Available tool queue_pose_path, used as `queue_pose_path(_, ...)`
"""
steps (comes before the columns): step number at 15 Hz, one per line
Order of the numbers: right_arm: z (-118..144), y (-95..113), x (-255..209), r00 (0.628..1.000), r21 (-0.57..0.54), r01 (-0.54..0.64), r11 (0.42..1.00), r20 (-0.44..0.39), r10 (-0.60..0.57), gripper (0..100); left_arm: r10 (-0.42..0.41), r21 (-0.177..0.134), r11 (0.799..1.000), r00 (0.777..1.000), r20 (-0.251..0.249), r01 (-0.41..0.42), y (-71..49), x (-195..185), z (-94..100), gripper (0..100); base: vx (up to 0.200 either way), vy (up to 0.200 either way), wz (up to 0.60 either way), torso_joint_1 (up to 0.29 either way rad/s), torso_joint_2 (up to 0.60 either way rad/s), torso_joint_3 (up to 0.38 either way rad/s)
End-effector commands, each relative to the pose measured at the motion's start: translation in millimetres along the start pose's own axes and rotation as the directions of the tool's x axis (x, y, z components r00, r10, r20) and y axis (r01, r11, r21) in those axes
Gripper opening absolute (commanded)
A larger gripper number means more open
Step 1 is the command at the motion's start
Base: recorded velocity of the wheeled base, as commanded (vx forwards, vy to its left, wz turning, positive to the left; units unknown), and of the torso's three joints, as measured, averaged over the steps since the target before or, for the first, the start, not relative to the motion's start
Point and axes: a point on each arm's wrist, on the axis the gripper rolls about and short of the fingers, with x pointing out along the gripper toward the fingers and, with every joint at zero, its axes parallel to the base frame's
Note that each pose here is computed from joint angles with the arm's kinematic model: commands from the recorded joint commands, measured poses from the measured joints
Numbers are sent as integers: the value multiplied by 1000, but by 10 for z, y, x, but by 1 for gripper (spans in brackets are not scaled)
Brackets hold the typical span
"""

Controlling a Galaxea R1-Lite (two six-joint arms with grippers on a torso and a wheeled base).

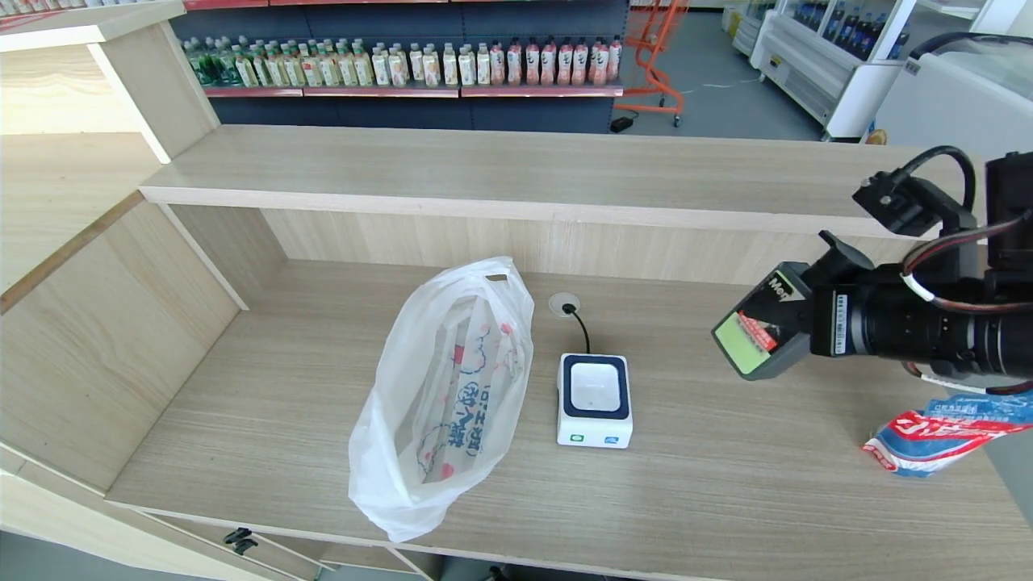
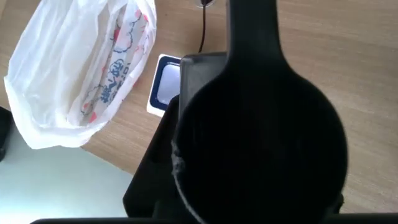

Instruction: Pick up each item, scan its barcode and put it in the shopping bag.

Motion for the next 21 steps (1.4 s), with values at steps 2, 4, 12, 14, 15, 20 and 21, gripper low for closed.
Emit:
queue_pose_path(2,-48,-17,-295,999,6,10,1000,49,-11,0,2,0,1000,1000,0,-2,0,0,0,100,0,0,0,0,0,0)
queue_pose_path(4,-145,-10,-346,999,55,-1,999,34,-1,0,0,0,1000,1000,0,0,0,0,0,100,0,100,0,4,1,4)
queue_pose_path(12,-149,174,-64,988,318,-125,940,-50,148,0,0,-2,1000,1000,0,0,0,0,0,100,0,150,0,0,-1,2)
queue_pose_path(14,-294,165,265,978,365,-69,929,-157,134,0,0,-2,1000,1000,0,0,0,0,0,100,0,0,0,0,0,0)
queue_pose_path(15,-359,160,401,971,375,-47,926,-200,130,0,2,-2,1000,1000,0,-2,0,0,0,100,0,0,0,0,0,0)
queue_pose_path(20,-521,451,816,933,327,-86,941,-305,191,0,0,-2,1000,1000,0,0,0,0,0,100,0,0,0,0,0,0)
queue_pose_path(21,-532,545,871,927,316,-108,943,-312,210,0,2,-2,1000,1000,0,-2,0,0,0,100,0,0,0,0,0,0)
